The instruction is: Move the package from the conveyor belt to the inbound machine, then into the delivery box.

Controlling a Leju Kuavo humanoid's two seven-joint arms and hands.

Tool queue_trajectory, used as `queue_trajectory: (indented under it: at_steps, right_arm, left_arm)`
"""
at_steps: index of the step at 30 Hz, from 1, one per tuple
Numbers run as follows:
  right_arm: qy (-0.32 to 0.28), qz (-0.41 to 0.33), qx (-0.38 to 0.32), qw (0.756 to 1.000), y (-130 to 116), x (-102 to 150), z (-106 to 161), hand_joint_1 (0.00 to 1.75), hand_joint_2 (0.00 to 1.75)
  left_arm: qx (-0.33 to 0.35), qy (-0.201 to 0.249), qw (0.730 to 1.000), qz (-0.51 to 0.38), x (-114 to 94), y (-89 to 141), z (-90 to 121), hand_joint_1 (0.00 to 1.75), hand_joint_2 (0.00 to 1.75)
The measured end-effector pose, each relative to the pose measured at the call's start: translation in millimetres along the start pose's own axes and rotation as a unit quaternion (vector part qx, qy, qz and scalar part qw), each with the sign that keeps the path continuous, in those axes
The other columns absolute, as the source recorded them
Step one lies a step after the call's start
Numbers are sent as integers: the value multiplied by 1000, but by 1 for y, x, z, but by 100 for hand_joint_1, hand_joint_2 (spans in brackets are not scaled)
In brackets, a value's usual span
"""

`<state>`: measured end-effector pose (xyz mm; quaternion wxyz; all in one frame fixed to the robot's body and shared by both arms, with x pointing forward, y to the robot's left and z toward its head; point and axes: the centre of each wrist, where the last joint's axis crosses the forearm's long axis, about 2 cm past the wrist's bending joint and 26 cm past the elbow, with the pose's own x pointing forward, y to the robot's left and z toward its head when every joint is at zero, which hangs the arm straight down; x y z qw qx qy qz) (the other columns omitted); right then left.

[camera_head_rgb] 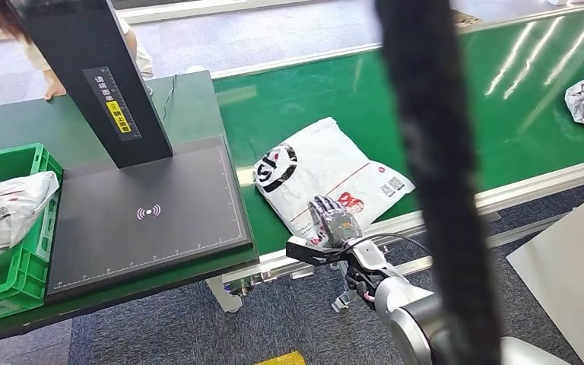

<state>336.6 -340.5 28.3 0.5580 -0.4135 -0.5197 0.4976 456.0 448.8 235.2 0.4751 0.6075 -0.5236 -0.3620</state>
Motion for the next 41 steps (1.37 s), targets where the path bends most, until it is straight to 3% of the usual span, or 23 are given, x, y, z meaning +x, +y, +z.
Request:
queue_trajectory:
  at_steps: [5, 10, 16, 24, 31, 41]
  right_arm:
    - [-15, 5, 7, 1000, 5, 0, 5, 0, 0]
    - [-53, 17, 3, 998, 3, 14, -1, 0, 0]
    - [-83, 41, -10, 996, -13, 42, -21, 0, 0]
    - [-74, 105, 5, 992, -44, 63, -48, 0, 0]
    - [-31, 135, 66, 988, -49, 63, -54, 0, 0]
    - [43, 146, 89, 984, -49, 37, -50, 0, 0]
  left_arm:
    - [9, -14, 1000, 6, 3, -6, 4, 0, 0]
    - [34, -72, 996, 32, 18, -16, 12, 0, 0]
    - [49, -161, 984, 62, 55, -22, 16, 0, 0]
    - [87, -273, 953, 97, 113, -22, 26, 0, 0]
    - [112, -314, 935, 121, 139, -10, 30, 0, 0]
    - [147, -328, 924, 133, 138, -1, 33, 0, 0]
